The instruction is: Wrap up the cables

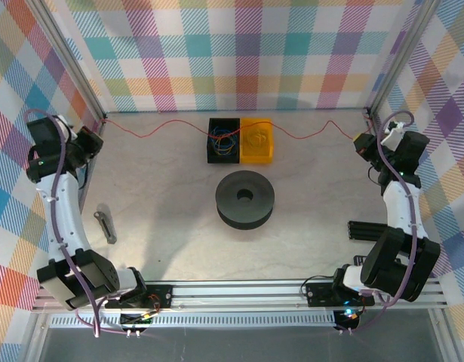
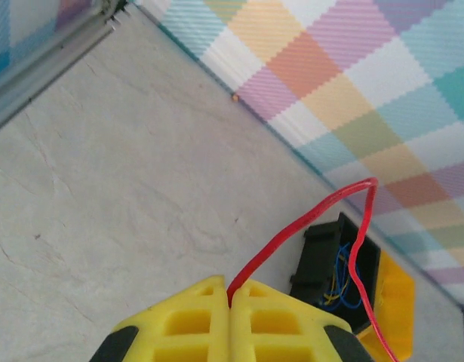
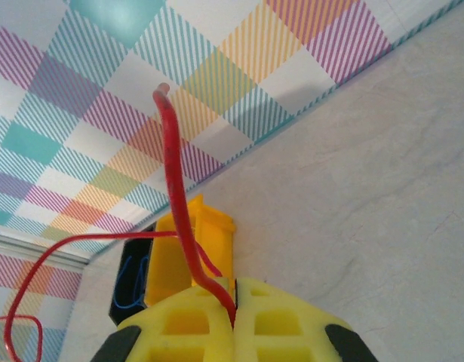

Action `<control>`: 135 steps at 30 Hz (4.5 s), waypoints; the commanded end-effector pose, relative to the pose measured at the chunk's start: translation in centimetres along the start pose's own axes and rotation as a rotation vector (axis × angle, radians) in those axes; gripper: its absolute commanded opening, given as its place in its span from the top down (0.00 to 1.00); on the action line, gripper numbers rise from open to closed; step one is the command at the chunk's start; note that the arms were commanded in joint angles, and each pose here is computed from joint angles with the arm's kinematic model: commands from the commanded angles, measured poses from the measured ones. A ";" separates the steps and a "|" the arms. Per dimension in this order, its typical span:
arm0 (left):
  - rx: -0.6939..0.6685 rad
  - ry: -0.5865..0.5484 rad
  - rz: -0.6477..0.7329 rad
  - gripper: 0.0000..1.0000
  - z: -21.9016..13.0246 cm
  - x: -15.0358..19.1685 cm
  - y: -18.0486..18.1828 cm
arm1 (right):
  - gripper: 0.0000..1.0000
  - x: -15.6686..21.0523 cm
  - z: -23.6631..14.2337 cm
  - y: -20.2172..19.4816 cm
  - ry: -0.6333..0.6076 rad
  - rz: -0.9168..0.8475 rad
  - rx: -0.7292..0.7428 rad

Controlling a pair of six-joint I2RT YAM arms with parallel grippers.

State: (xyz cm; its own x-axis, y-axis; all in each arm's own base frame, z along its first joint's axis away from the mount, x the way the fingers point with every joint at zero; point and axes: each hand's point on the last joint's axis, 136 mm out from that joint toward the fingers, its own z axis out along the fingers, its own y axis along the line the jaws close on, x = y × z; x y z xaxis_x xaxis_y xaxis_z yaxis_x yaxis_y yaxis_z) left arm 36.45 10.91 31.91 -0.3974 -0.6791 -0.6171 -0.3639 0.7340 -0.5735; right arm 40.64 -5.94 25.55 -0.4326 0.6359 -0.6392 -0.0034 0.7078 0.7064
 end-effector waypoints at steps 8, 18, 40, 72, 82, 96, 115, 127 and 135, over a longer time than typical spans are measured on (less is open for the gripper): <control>-0.013 -0.220 -0.108 1.00 -4.2 -8.1 3.3 | 1.00 -1.2 -1.3 -6.1 -0.109 0.251 0.052; -0.036 -0.277 -0.164 1.00 -6.0 -9.7 6.1 | 1.00 -0.9 -0.8 -9.6 -0.186 0.489 -0.019; 0.015 -0.293 -0.186 1.00 -7.2 -10.5 6.5 | 1.00 -1.6 1.2 -8.2 -0.229 0.551 -0.079; 0.100 0.579 0.364 0.00 8.9 24.7 -7.4 | 1.00 -0.9 7.0 0.2 -0.181 0.429 -0.050; 0.188 0.410 -0.068 0.00 13.6 25.3 -7.6 | 1.00 -0.3 7.4 0.0 -0.162 0.417 -0.058; 0.172 0.274 -0.385 0.00 18.8 23.0 -5.0 | 1.00 0.0 7.6 0.2 -0.147 0.414 -0.077; 0.031 0.193 -0.458 0.05 20.3 19.3 2.6 | 1.00 0.5 7.5 0.2 -0.129 0.397 -0.076; 0.220 0.104 -0.512 0.23 20.3 16.6 1.2 | 1.00 1.1 7.3 -0.1 -0.125 0.401 -0.066; 0.245 0.085 -0.460 0.31 19.0 15.4 0.0 | 1.00 1.4 7.1 -0.2 -0.124 0.399 -0.063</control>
State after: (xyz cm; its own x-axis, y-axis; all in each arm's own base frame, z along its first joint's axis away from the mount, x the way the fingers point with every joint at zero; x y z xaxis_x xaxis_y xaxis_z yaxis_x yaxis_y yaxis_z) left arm 46.14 0.11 9.83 -0.3143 -0.9315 -0.1830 -0.3767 0.2993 -0.8766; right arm 46.69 -3.37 21.36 -0.3015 0.9043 -0.3022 0.1283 0.3525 0.9270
